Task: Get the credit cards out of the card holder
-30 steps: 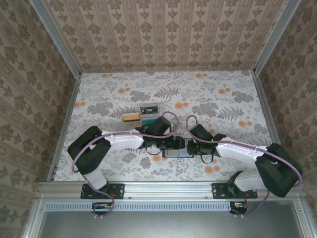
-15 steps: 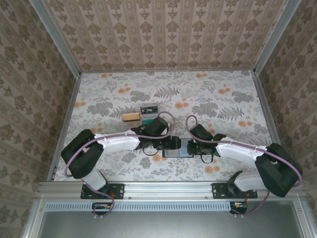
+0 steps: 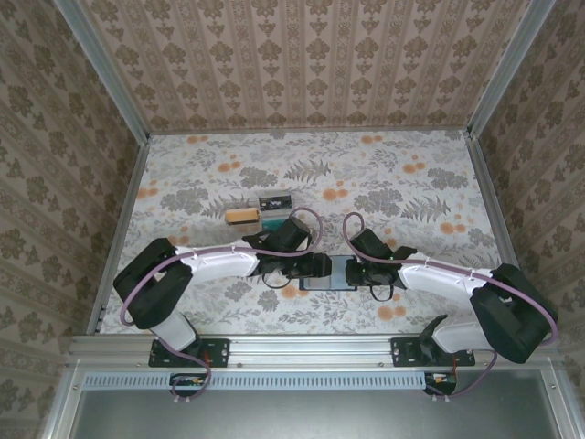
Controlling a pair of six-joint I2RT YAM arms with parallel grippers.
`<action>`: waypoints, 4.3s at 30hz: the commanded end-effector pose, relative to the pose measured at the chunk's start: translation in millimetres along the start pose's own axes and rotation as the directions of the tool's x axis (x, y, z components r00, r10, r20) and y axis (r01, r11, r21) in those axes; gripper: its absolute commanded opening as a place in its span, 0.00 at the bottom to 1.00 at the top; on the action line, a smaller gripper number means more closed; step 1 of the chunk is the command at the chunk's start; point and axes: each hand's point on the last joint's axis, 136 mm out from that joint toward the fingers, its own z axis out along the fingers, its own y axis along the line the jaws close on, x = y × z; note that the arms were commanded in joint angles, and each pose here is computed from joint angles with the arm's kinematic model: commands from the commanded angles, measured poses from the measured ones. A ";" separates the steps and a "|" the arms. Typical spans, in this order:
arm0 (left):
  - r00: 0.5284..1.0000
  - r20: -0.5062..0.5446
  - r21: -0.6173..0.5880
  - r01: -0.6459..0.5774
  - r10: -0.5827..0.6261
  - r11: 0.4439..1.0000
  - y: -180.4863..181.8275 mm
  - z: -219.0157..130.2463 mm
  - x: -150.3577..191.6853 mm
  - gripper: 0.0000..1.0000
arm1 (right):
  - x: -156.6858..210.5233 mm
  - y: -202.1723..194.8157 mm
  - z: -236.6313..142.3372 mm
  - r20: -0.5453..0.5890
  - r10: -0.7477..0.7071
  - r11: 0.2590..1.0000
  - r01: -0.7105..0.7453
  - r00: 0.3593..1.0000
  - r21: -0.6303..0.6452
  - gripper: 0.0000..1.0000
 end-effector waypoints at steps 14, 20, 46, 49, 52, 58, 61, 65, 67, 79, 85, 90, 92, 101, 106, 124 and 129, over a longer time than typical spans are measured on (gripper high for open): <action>1.000 0.007 -0.048 0.014 -0.014 0.999 12.8 -5.6 2.1 0.69 | 15.4 -9.6 8.8 -0.058 0.008 0.999 -0.005 0.998 0.048 0.17; 0.999 -0.011 -0.064 0.032 -0.033 0.997 20.8 -1.6 7.7 0.69 | 15.2 -8.6 9.8 -0.062 0.009 0.999 -0.006 0.998 0.045 0.17; 0.998 -0.061 0.041 -0.012 0.015 0.999 -3.7 15.8 4.8 0.79 | 17.8 -9.2 9.8 -0.065 0.007 0.999 -0.004 0.998 0.047 0.17; 0.998 -0.055 0.054 -0.024 0.027 0.998 -7.1 14.9 3.7 0.87 | 17.4 -9.1 9.8 -0.063 0.008 0.999 -0.005 0.998 0.047 0.17; 0.998 -0.051 0.065 -0.032 0.035 0.997 -10.1 13.9 2.9 0.89 | 18.0 -9.4 10.3 -0.066 0.008 0.999 -0.004 0.998 0.048 0.17; 0.998 -0.028 0.085 -0.054 0.057 0.995 -20.1 6.5 -2.9 0.94 | 17.6 -9.2 10.7 -0.065 0.007 0.999 -0.004 0.998 0.049 0.17; 0.997 -0.017 0.095 -0.075 0.077 0.993 -28.3 1.9 -7.1 0.94 | 18.1 -9.6 11.1 -0.067 0.009 0.999 -0.006 0.998 0.050 0.17; 0.994 -0.017 0.109 -0.105 0.108 0.988 -39.0 0.3 -9.1 0.93 | 17.4 -8.9 11.0 -0.065 0.009 0.999 -0.006 0.998 0.048 0.17; 0.992 -0.021 0.110 -0.121 0.124 0.987 -43.1 0.3 -8.7 0.93 | 18.1 -9.1 11.2 -0.067 0.010 0.999 -0.006 0.998 0.049 0.16; 0.990 -0.036 0.094 -0.131 0.135 0.987 -44.8 2.1 -7.6 0.93 | 17.3 -10.4 10.8 -0.063 0.010 0.998 -0.006 0.998 0.058 0.20; 0.993 -0.026 0.063 -0.109 0.111 0.992 -33.5 -0.8 -7.3 0.93 | 11.5 -16.6 0.6 -0.032 0.013 0.996 -0.010 0.999 0.093 0.25; 0.997 0.002 0.033 -0.080 0.080 0.996 -19.2 -8.6 -9.2 0.93 | -1.9 -25.0 -22.1 0.046 0.022 0.992 -0.028 0.999 0.125 0.31; 0.998 0.011 0.010 -0.065 0.065 0.998 -10.6 -12.7 -8.8 0.93 | -8.9 -25.5 -32.7 0.086 0.028 0.992 -0.038 0.996 0.119 0.31; 0.998 0.048 -0.010 -0.026 0.027 1.000 4.7 -21.6 -13.2 0.62 | -25.4 21.5 -44.7 0.103 0.041 0.993 -0.030 0.994 -0.112 0.30; 1.000 0.026 -0.024 -0.003 0.003 1.000 11.2 -8.7 -11.9 0.19 | -24.8 45.8 -31.5 0.037 0.058 0.977 -0.049 0.998 -0.209 0.20; 0.999 -0.034 -0.070 0.027 -0.030 0.997 31.6 11.5 0.1 0.09 | -11.2 47.8 14.2 -0.122 0.172 0.948 -0.198 0.977 -0.250 0.16; 0.998 -0.049 -0.086 0.039 -0.043 0.996 36.4 14.1 4.8 0.06 | -7.4 39.9 18.2 -0.139 0.187 0.952 -0.214 0.972 -0.218 0.17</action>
